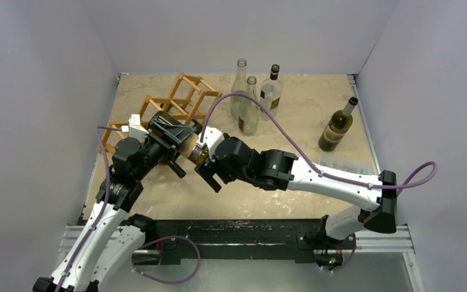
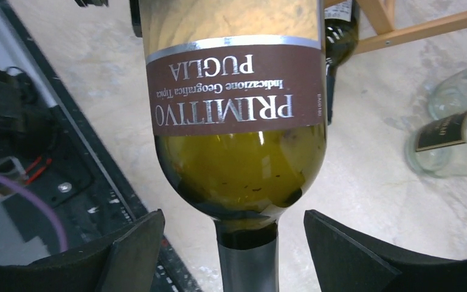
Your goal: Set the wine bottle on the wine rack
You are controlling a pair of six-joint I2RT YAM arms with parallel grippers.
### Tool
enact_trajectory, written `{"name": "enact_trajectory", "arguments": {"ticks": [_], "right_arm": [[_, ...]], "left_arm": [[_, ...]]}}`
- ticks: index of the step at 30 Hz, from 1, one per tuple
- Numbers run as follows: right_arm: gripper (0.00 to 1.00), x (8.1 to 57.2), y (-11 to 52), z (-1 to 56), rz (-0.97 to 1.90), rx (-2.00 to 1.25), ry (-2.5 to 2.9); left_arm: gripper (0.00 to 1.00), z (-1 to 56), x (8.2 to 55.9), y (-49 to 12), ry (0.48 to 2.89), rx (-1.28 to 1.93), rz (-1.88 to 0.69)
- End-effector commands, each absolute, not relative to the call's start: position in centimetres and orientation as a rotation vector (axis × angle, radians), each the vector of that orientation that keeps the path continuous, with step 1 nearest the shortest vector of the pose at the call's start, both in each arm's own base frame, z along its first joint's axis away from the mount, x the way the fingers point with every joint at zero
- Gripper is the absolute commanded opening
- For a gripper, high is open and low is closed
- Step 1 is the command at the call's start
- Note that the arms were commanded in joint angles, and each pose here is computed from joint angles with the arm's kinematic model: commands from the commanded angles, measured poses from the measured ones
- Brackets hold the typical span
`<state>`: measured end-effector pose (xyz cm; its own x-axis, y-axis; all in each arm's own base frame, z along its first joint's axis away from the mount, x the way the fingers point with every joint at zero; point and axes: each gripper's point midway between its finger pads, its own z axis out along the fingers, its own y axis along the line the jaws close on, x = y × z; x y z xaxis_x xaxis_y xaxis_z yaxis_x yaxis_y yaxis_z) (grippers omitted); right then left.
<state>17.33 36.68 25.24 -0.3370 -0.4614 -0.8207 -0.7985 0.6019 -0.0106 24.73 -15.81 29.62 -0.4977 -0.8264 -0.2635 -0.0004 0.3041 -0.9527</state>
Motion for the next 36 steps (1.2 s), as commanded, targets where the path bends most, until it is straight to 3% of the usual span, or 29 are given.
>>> {"name": "enact_trajectory", "arguments": {"ticks": [1,9,21,24,26,31,36], "right_arm": [[0.88,19.0,35.8,25.6,0.282,-0.931,1.908],[0.66,19.0,35.9,26.3,0.198,-0.912,1.847],[0.58,18.7,36.9,24.7,0.154,-0.978,1.847],[0.52,18.7,37.1,24.8,0.171,-0.976,1.833],[0.41,18.6,37.2,25.1,0.191,-0.973,1.82],[0.03,18.9,36.3,25.6,0.181,-0.917,1.795],[0.0,19.0,35.1,25.8,0.182,-0.872,1.787]], "left_arm": [[0.0,34.8,24.3,-16.0,1.625,-0.674,-1.396],[0.0,35.0,23.9,-16.1,1.625,-0.682,-1.421],[0.0,34.8,23.4,-17.1,1.687,-0.706,-1.498],[0.0,34.6,23.2,-17.3,1.706,-0.708,-1.506],[0.0,34.3,23.2,-17.4,1.719,-0.716,-1.503],[0.0,33.7,23.0,-17.5,1.775,-0.74,-1.489],[0.29,32.7,22.6,-18.4,1.887,-0.714,-1.485]]}}
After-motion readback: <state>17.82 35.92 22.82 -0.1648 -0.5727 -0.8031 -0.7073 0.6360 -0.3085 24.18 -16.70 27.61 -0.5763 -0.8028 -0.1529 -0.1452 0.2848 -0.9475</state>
